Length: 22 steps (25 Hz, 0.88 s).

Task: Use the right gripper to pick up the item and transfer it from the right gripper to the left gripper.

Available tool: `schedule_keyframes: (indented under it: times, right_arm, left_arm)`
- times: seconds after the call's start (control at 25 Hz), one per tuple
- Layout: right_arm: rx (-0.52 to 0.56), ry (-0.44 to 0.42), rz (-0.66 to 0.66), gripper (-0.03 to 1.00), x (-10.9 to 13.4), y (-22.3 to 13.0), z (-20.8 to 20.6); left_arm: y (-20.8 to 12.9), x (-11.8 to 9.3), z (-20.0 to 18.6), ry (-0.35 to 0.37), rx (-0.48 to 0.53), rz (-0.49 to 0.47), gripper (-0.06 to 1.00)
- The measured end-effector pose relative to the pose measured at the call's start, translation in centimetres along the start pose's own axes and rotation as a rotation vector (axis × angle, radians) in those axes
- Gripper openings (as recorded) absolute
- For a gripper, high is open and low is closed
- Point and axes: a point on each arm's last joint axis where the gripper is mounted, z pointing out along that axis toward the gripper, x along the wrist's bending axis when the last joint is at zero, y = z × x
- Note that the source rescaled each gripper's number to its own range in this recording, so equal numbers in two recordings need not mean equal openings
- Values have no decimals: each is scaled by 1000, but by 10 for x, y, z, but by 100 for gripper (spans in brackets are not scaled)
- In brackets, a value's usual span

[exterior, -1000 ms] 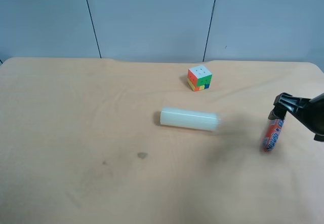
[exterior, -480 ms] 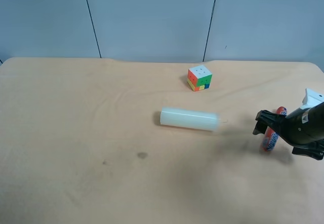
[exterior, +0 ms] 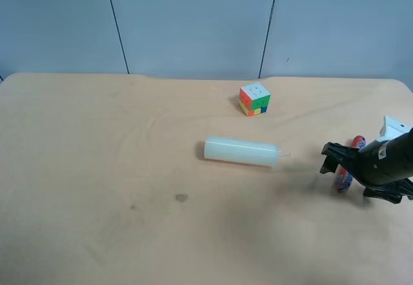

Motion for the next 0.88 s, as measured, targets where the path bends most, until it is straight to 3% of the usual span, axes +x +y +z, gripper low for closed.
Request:
schedule_keyframes:
  times: [0.24, 0.6, 0.88]
  right_arm:
    - [-5, 5, 17, 68, 0, 0, 0]
    - [45, -41, 17, 65, -4, -4, 0]
    - [55, -50, 16, 37, -4, -5, 0]
  left_arm:
    - [0, 0, 0, 0, 0, 0, 100]
    - [0, 0, 0, 0, 0, 0, 100]
    - [0, 0, 0, 0, 0, 0, 100]
